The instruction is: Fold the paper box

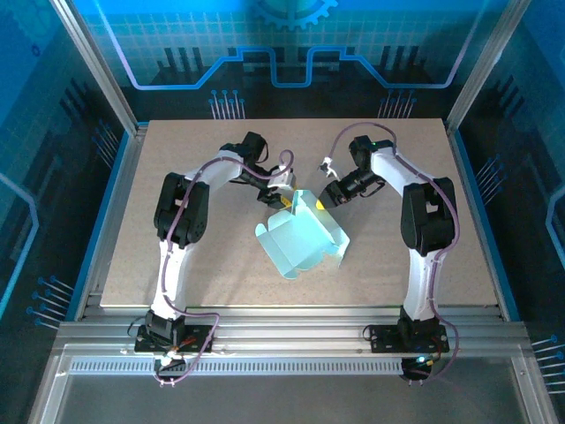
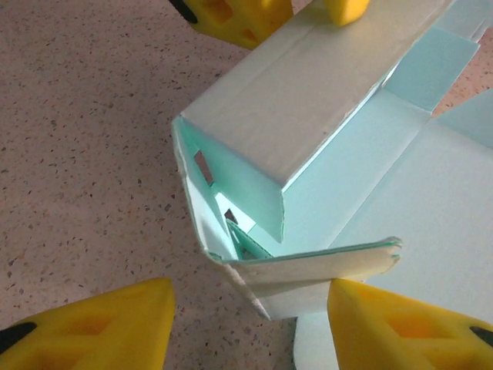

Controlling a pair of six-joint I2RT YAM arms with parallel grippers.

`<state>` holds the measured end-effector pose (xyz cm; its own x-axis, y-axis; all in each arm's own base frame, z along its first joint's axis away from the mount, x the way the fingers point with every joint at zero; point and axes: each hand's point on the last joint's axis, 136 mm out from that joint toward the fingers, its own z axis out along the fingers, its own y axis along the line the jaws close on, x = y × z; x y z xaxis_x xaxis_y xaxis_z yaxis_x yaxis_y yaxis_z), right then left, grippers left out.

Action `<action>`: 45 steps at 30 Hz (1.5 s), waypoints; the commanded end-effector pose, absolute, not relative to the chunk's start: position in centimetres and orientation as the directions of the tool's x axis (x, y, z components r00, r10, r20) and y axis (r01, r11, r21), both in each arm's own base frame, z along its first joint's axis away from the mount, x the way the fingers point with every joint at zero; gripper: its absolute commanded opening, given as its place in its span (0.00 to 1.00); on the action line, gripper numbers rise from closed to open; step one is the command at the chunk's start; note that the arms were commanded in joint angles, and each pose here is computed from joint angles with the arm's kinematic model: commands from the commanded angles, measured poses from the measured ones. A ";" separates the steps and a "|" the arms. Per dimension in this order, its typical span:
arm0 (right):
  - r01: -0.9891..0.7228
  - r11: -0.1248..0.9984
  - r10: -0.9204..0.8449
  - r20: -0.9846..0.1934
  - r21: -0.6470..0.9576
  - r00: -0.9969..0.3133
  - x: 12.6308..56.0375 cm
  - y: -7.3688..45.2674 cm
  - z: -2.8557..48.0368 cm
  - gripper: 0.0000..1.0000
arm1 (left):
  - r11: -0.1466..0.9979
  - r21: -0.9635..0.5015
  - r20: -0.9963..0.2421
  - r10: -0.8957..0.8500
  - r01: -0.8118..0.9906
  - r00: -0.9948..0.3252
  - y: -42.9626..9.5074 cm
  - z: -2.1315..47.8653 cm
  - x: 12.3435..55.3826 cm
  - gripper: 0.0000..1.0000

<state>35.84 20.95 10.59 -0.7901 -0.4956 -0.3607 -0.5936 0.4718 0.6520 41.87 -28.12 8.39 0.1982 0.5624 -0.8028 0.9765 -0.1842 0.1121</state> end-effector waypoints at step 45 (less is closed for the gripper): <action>-0.601 0.446 -0.449 -0.415 0.663 -0.791 35.7 23.4 11.4 0.32 | 0.014 0.088 -0.826 0.560 0.996 0.065 -31.3 9.1 41.6 0.03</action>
<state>35.23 22.42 10.55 -0.8083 -0.4649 -0.3613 -0.5682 0.4550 0.6857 42.24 -31.00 8.61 0.0777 0.5558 -0.8277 0.9960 -0.0068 0.0889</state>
